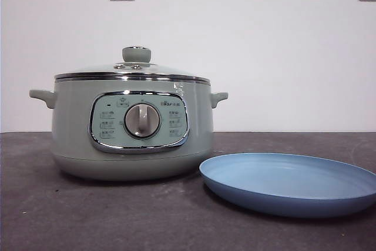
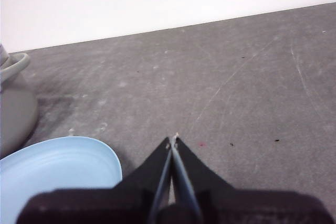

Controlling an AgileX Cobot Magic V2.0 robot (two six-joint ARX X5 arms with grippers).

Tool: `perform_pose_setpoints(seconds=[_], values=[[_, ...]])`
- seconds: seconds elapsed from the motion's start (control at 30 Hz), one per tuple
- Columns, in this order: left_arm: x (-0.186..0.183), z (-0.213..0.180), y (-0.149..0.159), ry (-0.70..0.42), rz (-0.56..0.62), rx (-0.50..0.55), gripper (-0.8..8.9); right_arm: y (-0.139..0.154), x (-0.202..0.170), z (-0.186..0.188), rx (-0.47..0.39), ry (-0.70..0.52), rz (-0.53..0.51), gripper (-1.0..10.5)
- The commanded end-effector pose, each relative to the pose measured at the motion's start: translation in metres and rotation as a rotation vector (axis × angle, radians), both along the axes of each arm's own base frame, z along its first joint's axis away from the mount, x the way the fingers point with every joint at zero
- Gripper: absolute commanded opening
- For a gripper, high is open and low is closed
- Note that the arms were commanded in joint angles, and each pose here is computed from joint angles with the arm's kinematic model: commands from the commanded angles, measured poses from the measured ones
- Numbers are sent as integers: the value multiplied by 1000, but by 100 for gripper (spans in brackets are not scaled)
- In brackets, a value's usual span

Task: Take the potato out from the steamer,put the potato on the plate,close the lid

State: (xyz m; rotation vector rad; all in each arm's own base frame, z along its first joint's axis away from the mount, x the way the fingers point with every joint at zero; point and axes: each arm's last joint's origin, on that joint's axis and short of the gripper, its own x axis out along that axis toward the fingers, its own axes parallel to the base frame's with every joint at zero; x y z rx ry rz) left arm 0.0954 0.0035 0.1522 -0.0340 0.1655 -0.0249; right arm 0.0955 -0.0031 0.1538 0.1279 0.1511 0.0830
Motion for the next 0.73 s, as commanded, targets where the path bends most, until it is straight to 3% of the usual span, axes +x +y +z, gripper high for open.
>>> perform_pose_setpoints(seconds=[0.03,0.23,0.43,0.53,0.73], values=[[1,-5,-1,12,-28,-59,-3,0,0,-4,19,13,0,0],[0,-4,-4,21,-118,-205,-3,0,0,-4,222,33,-25,1],[-1,2,-7,33,-195,-351,-8,2,-1,1,342,41,20,-12],[-3,12,-8,22,-223,-385,-8,3,-2,11,388,34,60,-12],[-14,43,-9,29,-222,-386,-8,5,-5,44,399,33,98,-12]])
